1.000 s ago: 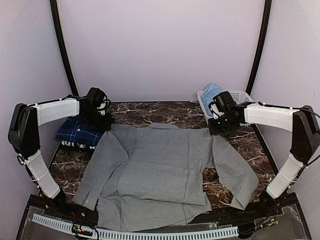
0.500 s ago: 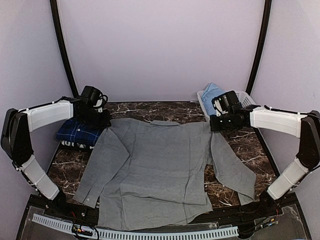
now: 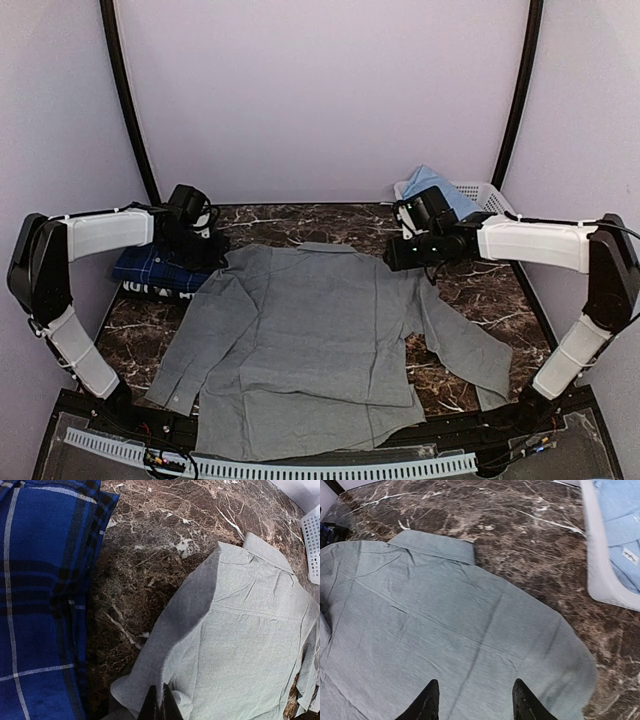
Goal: Fold and stack the long sleeve shirts
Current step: Flatten out the crumpled shirt at the center of the board.
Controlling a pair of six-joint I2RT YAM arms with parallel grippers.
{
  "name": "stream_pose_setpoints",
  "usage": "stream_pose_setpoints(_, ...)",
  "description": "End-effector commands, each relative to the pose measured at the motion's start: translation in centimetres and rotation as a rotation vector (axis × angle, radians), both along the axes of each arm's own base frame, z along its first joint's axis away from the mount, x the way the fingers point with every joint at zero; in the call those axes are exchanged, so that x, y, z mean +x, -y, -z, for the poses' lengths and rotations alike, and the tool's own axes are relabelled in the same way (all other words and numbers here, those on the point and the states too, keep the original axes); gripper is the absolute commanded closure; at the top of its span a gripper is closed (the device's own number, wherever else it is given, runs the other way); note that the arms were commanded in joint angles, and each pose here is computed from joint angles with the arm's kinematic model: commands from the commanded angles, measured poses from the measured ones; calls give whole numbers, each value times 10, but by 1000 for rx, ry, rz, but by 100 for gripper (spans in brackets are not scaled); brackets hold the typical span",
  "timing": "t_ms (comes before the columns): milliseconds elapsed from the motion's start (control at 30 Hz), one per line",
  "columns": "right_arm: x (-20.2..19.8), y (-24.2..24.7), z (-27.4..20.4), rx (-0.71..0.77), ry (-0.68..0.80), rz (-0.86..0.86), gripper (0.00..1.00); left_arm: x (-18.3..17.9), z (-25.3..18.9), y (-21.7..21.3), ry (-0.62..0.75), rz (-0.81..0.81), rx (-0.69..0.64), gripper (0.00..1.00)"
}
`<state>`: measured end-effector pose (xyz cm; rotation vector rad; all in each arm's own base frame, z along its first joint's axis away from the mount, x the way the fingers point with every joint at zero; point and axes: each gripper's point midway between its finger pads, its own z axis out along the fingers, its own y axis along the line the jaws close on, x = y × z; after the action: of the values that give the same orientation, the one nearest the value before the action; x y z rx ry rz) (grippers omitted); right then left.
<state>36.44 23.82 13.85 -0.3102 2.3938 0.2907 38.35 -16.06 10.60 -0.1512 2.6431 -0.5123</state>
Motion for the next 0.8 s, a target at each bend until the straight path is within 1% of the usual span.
stream_pose_setpoints(0,8,-54,11,86,-19,-52,55,-6,-1,10,-6,24,-44,100)
stream_pose_setpoints(167,19,-82,49,94,-81,-75,55,-7,-7,12,6,35,-50,100)
stream_pose_setpoints(300,30,-91,72,57,-112,-71,55,-9,-10,15,4,43,-59,100)
stream_pose_setpoints(467,44,-88,101,-38,-127,-47,55,-10,-15,18,5,56,-67,100)
stream_pose_setpoints(600,60,-85,118,-111,-136,-36,55,-3,-15,20,7,56,-62,100)
stream_pose_setpoints(767,93,-77,131,-165,-139,-19,54,10,-14,26,3,60,-66,100)
